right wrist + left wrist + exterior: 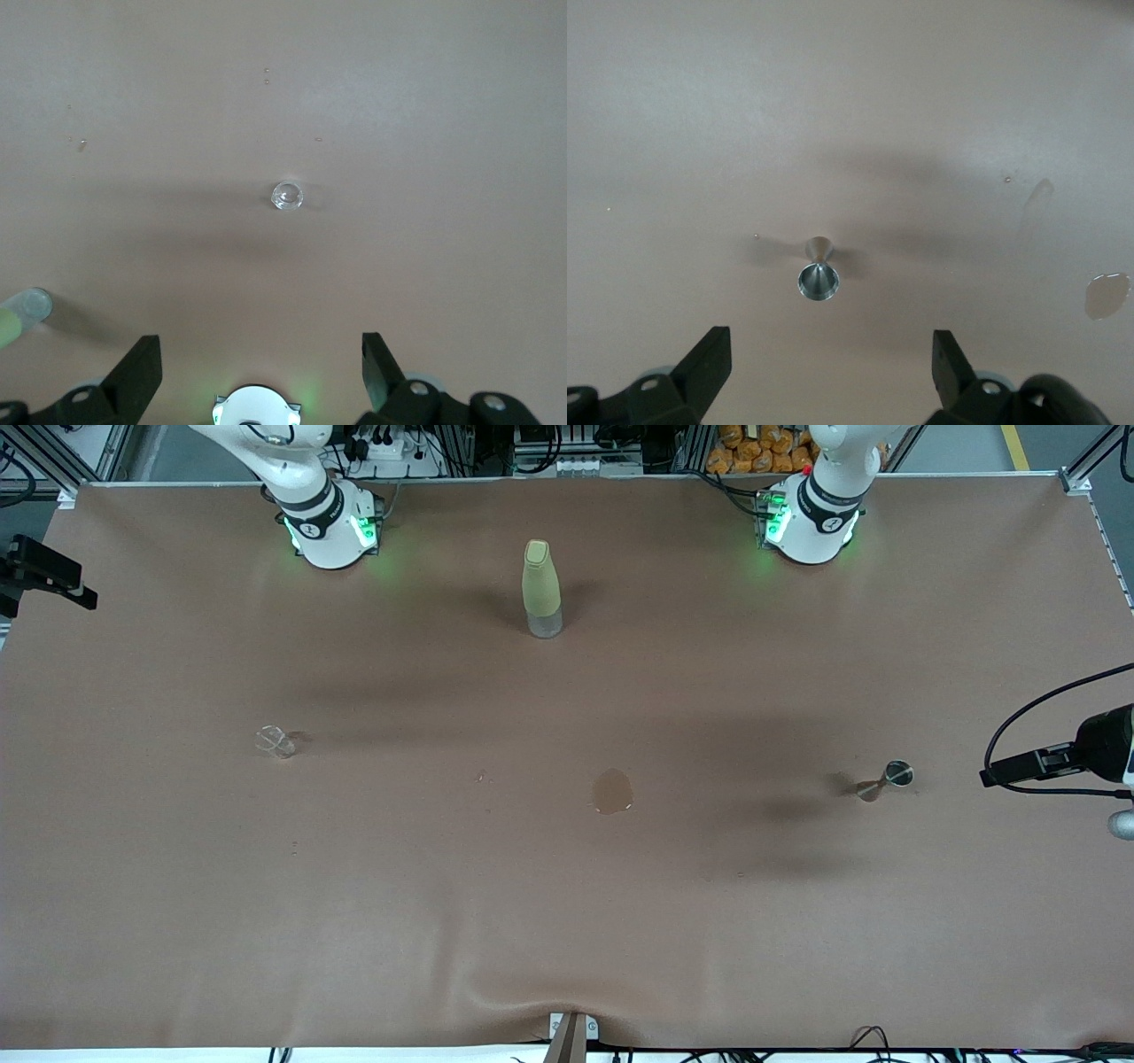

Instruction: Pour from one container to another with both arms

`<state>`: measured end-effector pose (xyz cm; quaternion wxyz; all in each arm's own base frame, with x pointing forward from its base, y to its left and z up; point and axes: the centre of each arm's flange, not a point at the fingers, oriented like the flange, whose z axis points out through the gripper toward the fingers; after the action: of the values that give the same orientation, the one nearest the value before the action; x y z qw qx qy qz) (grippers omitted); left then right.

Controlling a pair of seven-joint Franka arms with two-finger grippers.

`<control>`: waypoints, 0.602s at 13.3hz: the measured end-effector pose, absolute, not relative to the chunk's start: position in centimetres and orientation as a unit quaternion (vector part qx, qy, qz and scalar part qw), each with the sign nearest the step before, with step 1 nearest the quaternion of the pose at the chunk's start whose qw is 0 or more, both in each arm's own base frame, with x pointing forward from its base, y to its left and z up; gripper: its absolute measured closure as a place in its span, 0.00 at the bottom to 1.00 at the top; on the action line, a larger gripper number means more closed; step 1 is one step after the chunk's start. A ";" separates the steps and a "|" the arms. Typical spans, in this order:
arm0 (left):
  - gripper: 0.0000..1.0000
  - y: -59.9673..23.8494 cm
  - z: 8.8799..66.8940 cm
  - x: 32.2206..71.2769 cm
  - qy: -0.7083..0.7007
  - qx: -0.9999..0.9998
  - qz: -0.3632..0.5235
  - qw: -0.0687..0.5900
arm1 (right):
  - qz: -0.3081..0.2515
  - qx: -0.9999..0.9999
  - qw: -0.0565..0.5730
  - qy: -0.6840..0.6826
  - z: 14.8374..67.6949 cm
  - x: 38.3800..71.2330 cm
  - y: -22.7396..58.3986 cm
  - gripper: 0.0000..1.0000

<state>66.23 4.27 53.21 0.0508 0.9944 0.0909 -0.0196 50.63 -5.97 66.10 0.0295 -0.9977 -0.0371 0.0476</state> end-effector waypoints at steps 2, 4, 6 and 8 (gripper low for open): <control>0.00 4.1 54.2 66.0 0.095 0.994 -0.012 0.049 | 0.047 -0.998 0.034 -0.038 66.1 50.6 -5.9 0.00; 0.00 3.9 54.7 66.0 0.101 0.994 -0.002 0.048 | 0.043 -0.997 0.042 -0.038 66.1 50.7 -5.7 0.00; 0.00 2.9 55.0 66.2 0.107 0.993 0.011 0.048 | 0.039 -0.997 0.049 -0.038 66.2 50.8 -5.7 0.00; 0.00 1.6 55.0 66.5 0.113 0.992 0.017 0.044 | 0.038 -0.997 0.051 -0.040 66.2 50.8 -5.5 0.00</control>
<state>66.47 1.59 55.04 0.0440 0.9924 0.1134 0.0171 50.83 -5.51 66.19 0.0511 -0.9972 -0.0398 0.0381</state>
